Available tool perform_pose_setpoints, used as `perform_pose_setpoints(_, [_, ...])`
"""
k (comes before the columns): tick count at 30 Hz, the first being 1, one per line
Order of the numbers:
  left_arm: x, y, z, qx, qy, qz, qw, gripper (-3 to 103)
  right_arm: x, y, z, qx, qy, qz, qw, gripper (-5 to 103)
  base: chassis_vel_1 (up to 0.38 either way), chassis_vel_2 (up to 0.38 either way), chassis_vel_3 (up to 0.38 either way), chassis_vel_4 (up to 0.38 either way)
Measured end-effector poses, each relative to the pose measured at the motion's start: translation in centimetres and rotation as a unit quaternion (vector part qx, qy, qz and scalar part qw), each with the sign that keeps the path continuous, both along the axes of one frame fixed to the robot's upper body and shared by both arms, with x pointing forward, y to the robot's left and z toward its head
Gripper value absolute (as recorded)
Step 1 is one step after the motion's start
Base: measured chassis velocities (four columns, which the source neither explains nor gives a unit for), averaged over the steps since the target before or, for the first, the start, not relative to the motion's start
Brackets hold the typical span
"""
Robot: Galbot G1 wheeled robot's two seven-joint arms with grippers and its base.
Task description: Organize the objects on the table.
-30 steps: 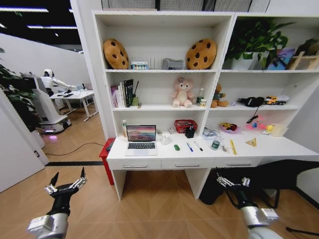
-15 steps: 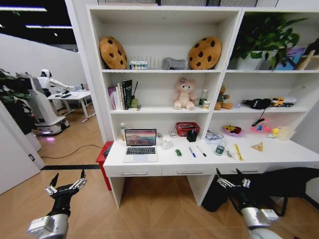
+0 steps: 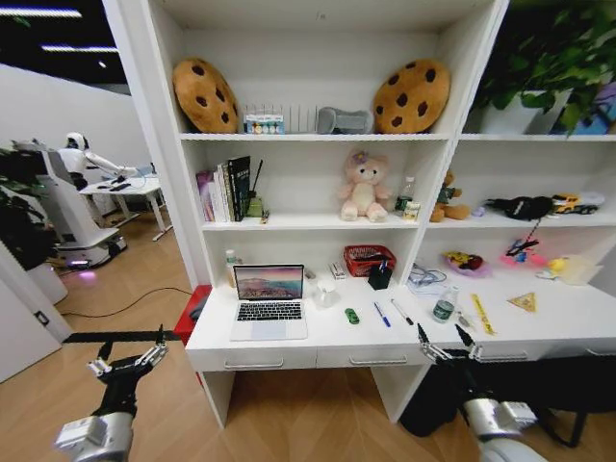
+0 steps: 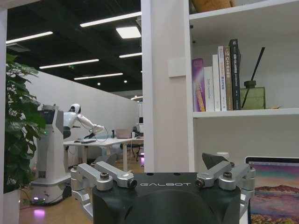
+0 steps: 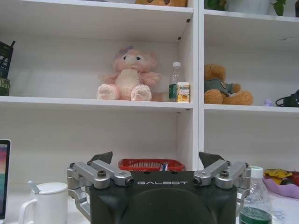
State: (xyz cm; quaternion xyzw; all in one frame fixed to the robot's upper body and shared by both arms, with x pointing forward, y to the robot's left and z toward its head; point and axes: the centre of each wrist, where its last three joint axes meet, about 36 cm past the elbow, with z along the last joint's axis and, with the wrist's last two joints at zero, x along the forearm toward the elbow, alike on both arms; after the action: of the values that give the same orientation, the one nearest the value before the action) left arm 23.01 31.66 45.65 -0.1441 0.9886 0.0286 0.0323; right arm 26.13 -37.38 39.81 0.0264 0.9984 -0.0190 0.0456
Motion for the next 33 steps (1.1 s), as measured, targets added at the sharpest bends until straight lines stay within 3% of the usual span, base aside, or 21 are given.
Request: perform_pose_setpoints(33, [-0.3,-0.3,0.7,0.009,0.018,0.005,0.9998,100,0.0,1.1,-1.4,-0.001,0.021,-0.018,1.0,100,-0.165,0.169,0.166,-0.169])
